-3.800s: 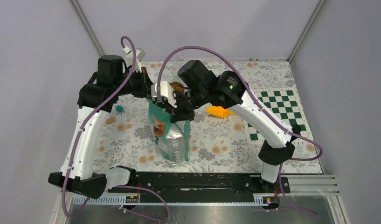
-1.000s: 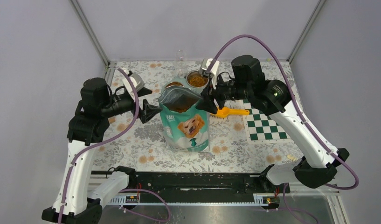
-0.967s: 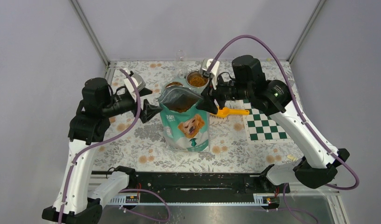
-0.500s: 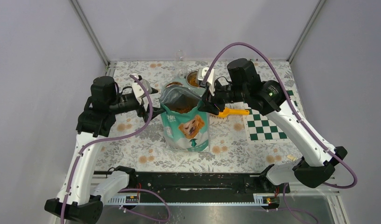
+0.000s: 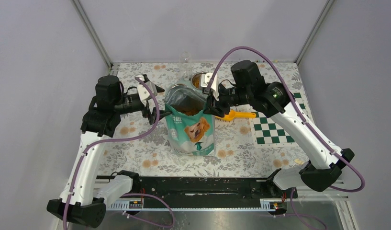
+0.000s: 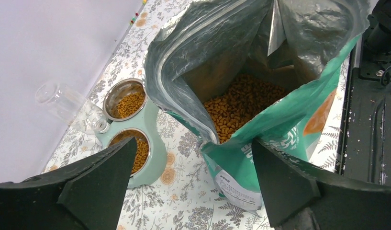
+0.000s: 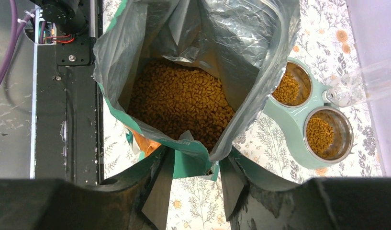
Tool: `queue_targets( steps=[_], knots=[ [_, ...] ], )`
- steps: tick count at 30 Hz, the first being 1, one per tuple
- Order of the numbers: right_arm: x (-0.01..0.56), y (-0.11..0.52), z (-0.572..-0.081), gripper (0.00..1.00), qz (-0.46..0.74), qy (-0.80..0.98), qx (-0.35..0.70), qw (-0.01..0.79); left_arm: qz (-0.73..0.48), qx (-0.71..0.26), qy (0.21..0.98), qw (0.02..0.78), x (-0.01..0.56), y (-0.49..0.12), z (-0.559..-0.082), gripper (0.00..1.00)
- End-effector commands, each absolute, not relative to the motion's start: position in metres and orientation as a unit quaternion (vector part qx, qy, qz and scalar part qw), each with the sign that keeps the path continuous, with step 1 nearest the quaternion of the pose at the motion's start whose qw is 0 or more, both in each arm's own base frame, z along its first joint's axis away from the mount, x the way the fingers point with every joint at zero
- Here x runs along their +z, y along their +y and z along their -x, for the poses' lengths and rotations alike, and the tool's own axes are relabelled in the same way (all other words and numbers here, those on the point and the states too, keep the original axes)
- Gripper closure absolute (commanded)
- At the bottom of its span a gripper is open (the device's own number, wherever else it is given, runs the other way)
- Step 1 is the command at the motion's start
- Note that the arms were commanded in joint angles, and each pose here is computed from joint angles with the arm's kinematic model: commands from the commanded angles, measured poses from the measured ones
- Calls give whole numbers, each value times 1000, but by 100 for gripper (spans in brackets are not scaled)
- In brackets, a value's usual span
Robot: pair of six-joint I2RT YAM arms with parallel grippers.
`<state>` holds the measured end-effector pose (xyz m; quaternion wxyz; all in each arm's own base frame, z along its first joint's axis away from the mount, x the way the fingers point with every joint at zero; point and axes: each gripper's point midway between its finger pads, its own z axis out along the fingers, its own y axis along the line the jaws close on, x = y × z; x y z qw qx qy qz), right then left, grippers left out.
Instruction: Serve the pet food
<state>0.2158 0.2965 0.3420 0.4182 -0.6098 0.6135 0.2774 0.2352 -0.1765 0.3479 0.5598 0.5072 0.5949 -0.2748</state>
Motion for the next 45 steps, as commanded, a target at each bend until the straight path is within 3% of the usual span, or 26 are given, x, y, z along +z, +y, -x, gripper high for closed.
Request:
queue_targets(
  steps=[1,2,5,7,15,17,20,21,34,45],
  knots=[
    [347,303,-209,55,629,588,298,412,-520,-245,565,592,366,-175,-243,5],
    [347,302,-208,57,632,588,301,406,-521,-246,563,592,367,-176,-243,5],
    [346,304,-205,89,635,590,308,392,-530,-259,550,592,370,-179,-237,6],
    [347,302,-204,100,634,591,307,394,-532,-269,544,591,371,-182,-233,12],
    [353,286,-204,100,621,596,276,428,-535,-287,538,584,368,-185,-226,44],
    [356,285,-206,100,613,597,272,439,-539,-300,533,580,368,-187,-223,59],
    [361,282,-209,100,601,602,264,455,-536,-296,538,580,365,-186,-225,97],
    [361,281,-210,100,597,604,260,460,-534,-292,542,579,363,-185,-227,100],
    [389,256,-219,100,570,602,204,520,-470,-194,582,635,380,-149,-254,100],
    [466,261,-207,100,572,511,216,604,-482,-138,540,676,421,-139,-233,100]
  ],
)
